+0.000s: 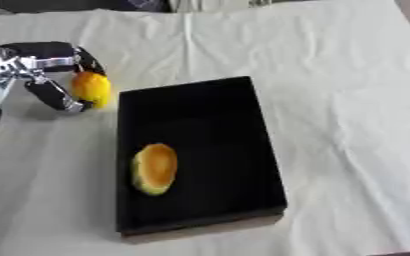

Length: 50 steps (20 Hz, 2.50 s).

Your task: Pick up objects on the table and place them in the box.

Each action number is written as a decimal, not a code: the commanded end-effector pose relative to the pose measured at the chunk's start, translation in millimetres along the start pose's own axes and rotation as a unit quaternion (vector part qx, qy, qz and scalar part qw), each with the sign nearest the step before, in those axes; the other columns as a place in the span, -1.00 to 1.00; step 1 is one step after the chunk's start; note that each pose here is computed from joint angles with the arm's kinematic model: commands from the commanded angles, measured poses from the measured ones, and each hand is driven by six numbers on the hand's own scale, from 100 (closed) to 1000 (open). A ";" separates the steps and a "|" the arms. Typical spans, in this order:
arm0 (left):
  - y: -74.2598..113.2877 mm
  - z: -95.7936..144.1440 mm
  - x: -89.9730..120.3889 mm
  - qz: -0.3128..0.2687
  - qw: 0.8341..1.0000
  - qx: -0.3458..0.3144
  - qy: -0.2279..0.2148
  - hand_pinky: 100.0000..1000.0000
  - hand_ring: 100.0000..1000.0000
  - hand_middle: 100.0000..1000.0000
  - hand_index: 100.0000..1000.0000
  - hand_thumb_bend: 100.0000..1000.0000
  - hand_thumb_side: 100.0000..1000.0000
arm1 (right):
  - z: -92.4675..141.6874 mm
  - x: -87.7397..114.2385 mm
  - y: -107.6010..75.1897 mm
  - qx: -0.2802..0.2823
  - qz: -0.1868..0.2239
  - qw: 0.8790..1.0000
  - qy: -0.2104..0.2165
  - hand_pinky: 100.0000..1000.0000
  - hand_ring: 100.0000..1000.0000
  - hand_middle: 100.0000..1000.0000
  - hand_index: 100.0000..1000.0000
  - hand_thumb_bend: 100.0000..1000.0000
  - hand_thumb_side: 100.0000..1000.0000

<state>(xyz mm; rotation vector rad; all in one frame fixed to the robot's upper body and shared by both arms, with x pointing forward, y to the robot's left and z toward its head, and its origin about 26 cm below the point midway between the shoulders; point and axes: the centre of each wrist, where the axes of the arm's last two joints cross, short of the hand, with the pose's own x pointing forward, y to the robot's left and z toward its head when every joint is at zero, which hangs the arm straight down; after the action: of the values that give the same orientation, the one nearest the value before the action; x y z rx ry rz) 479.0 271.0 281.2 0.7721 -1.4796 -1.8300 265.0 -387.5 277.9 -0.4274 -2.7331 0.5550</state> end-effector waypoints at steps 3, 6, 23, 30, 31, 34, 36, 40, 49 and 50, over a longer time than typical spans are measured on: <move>53.5 17.2 27.9 -0.065 0.993 0.100 -0.027 0.36 0.33 0.06 0.40 -0.79 -1.00 | -5.2 5.5 -4.2 0.002 0.001 1.000 -0.015 0.89 0.81 0.21 0.66 -1.00 -0.69; 85.5 19.8 67.6 -0.102 0.978 0.162 -0.082 0.31 0.26 -0.02 0.33 -0.76 -1.00 | -5.1 6.0 -5.7 -0.001 0.001 1.000 -0.018 0.88 0.81 0.22 0.66 -1.00 -0.71; 63.2 9.9 214.2 -0.128 0.931 0.163 -0.300 0.30 0.24 -0.06 0.28 -0.74 -1.00 | 3.0 6.7 -11.8 0.002 0.022 1.000 -0.003 0.87 0.80 0.23 0.66 -1.00 -0.79; 20.3 -13.2 206.8 -0.084 0.954 0.073 -0.277 0.35 0.32 0.00 0.35 -0.71 -1.00 | 6.8 6.0 -11.0 0.002 0.026 1.000 0.001 0.88 0.80 0.22 0.66 -1.00 -0.76; 15.2 -16.5 205.6 -0.084 0.956 0.063 -0.273 0.36 0.34 0.01 0.36 -0.70 -1.00 | 6.9 5.9 -11.0 0.002 0.026 1.000 0.001 0.88 0.80 0.22 0.66 -1.00 -0.76; 3.4 -24.3 201.8 -0.092 0.961 0.037 -0.260 0.46 0.48 0.19 0.55 -0.63 -1.00 | 7.6 5.8 -10.9 0.001 0.027 1.000 0.000 0.87 0.80 0.22 0.66 -1.00 -0.77; -2.1 -27.4 200.4 -0.104 0.962 0.021 -0.252 0.71 0.77 0.58 0.83 -0.48 -0.98 | 8.6 5.7 -11.1 0.000 0.028 1.000 -0.001 0.87 0.80 0.22 0.66 -1.00 -0.77; -1.4 -24.7 199.1 -0.143 0.961 0.017 -0.235 1.00 1.00 0.83 1.00 -0.20 0.03 | 11.6 5.3 -10.9 -0.002 0.030 1.000 0.001 0.88 0.80 0.22 0.65 -1.00 -0.74; 22.2 2.9 194.9 -0.140 0.958 0.123 -0.218 0.95 1.00 0.76 0.96 -0.32 -0.01 | 15.1 4.7 -10.3 -0.003 0.033 0.999 0.008 0.88 0.80 0.21 0.65 -1.00 -0.73; 26.4 8.7 194.9 -0.135 0.956 0.145 -0.217 0.84 0.92 0.68 0.91 -0.54 -0.10 | 15.3 4.6 -10.2 -0.003 0.032 0.999 0.008 0.88 0.80 0.21 0.65 -1.00 -0.74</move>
<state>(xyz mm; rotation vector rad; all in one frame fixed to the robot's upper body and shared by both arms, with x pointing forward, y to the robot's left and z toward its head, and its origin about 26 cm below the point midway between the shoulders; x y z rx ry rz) 361.7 110.5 284.6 0.7120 -1.9846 -2.1516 256.0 -400.5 259.7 -0.4965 -2.6943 0.5186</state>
